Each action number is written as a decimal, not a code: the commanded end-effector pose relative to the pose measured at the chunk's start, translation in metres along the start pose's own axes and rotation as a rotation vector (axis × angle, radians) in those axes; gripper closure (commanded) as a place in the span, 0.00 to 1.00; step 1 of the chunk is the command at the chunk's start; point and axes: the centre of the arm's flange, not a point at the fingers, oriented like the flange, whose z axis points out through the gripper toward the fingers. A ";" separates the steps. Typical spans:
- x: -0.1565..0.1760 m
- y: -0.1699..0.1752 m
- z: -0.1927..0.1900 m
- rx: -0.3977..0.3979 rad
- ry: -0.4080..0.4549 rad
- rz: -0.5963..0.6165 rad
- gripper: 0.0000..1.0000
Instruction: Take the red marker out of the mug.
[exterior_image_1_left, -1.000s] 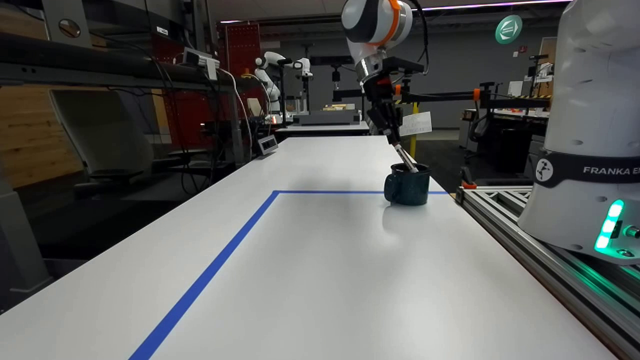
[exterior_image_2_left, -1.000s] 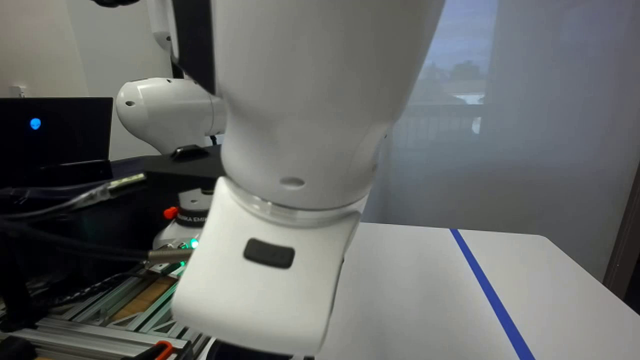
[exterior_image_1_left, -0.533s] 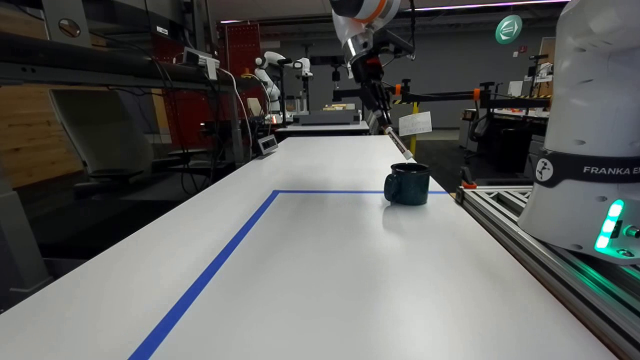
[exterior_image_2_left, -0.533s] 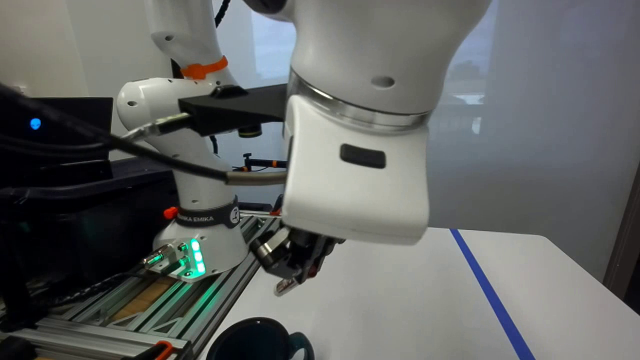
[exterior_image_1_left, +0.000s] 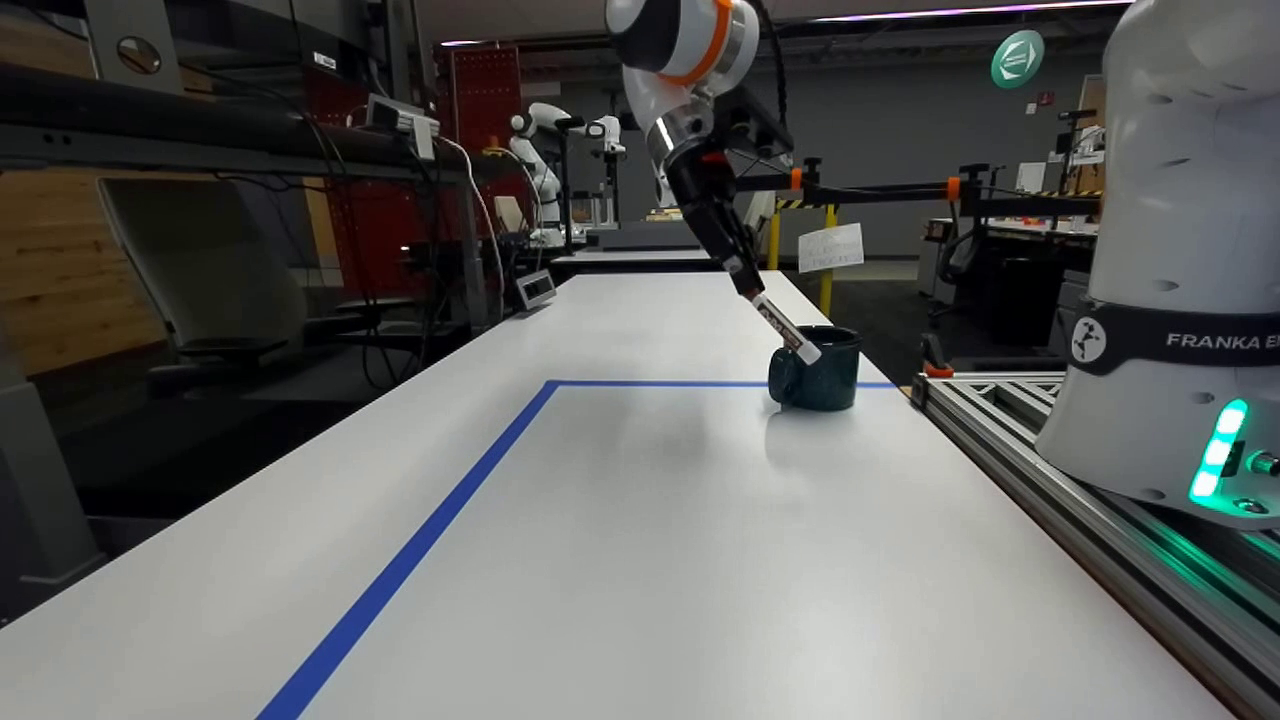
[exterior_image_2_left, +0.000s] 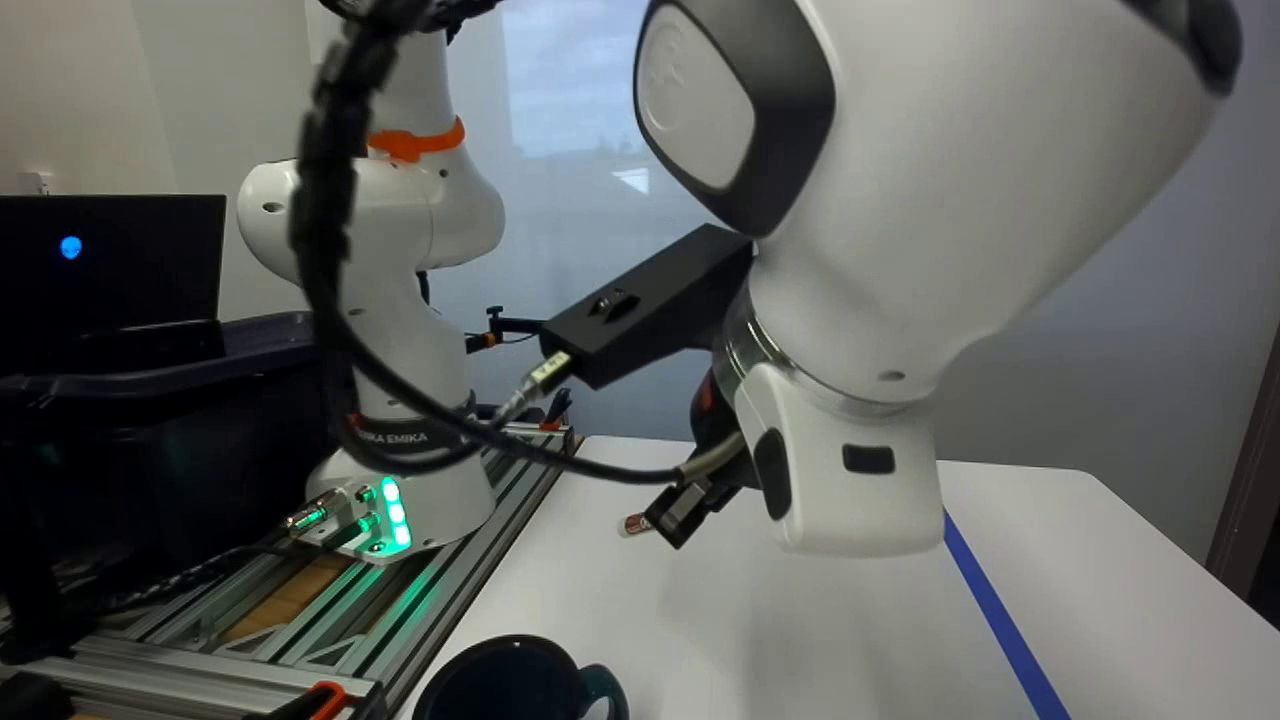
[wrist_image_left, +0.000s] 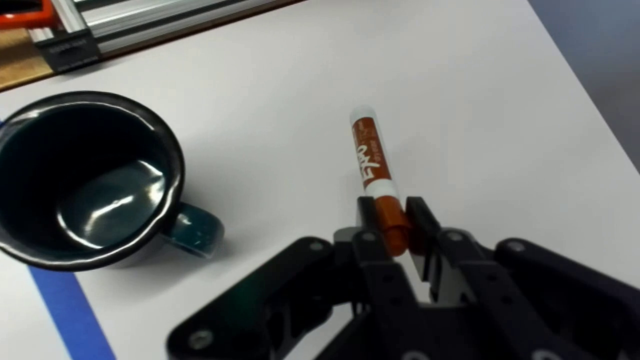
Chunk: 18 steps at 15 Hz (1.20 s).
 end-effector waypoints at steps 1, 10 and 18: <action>0.037 -0.005 0.030 0.035 -0.083 -0.035 0.95; 0.090 0.007 0.096 -0.054 -0.112 0.036 0.95; 0.092 -0.013 0.102 -0.205 0.165 -0.015 0.95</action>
